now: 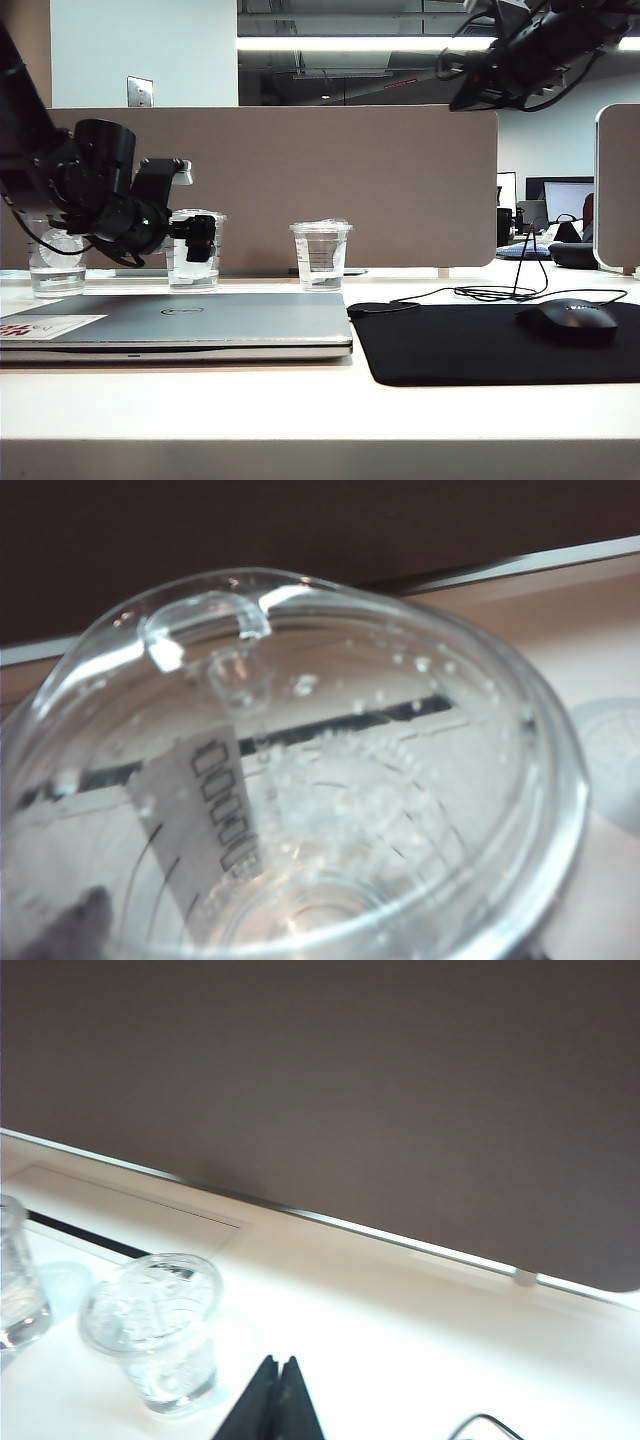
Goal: Pick up the coffee cup on the middle and place it on the right side of the laptop.
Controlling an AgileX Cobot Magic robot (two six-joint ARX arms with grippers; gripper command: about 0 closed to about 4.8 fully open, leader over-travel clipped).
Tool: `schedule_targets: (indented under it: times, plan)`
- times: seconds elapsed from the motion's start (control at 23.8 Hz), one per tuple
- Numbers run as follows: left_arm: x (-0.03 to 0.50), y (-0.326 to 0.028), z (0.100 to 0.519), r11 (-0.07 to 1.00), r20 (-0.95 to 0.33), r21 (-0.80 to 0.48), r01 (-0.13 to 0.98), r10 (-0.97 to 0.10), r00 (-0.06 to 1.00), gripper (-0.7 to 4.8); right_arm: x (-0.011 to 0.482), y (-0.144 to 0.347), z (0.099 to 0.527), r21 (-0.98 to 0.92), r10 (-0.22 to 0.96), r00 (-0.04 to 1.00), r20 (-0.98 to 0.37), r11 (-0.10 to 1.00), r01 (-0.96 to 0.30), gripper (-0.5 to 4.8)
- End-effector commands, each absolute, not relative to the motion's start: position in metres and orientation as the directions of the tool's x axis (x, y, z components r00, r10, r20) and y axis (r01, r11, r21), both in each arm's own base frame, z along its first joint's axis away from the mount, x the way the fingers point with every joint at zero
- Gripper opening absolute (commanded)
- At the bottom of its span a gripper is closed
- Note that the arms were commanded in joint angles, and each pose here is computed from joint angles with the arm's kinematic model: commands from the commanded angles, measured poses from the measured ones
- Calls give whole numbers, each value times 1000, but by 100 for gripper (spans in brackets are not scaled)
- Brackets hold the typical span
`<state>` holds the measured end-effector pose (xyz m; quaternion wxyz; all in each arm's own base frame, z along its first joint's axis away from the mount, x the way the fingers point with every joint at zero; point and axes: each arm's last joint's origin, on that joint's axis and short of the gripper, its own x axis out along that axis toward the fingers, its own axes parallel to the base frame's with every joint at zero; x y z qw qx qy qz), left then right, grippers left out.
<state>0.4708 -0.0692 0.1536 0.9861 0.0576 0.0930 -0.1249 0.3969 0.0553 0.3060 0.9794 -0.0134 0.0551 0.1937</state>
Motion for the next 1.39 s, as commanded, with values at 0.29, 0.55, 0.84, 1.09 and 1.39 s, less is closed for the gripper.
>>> schedule_targets:
  times: [0.29,0.55,0.84,1.09,1.39]
  plan:
    - [496,-76,151,962,-156,96,255,-238,958,479,397,48,309,-13,357,928,-107,933,-361,-2]
    - [500,-78,152,958,-153,93,272,-256,954,447,398,44,308,-14,347,930,-119,936,-352,-2]
    - [497,-84,162,943,-145,89,320,-306,941,424,398,44,308,-16,347,930,-124,936,-352,-2]
    - [495,-89,167,943,-148,55,327,-316,937,398,397,41,308,-14,350,928,-125,935,-354,-1]
    - [487,-94,186,923,-210,25,384,-371,905,398,392,40,317,-20,350,931,-103,935,-354,-2]
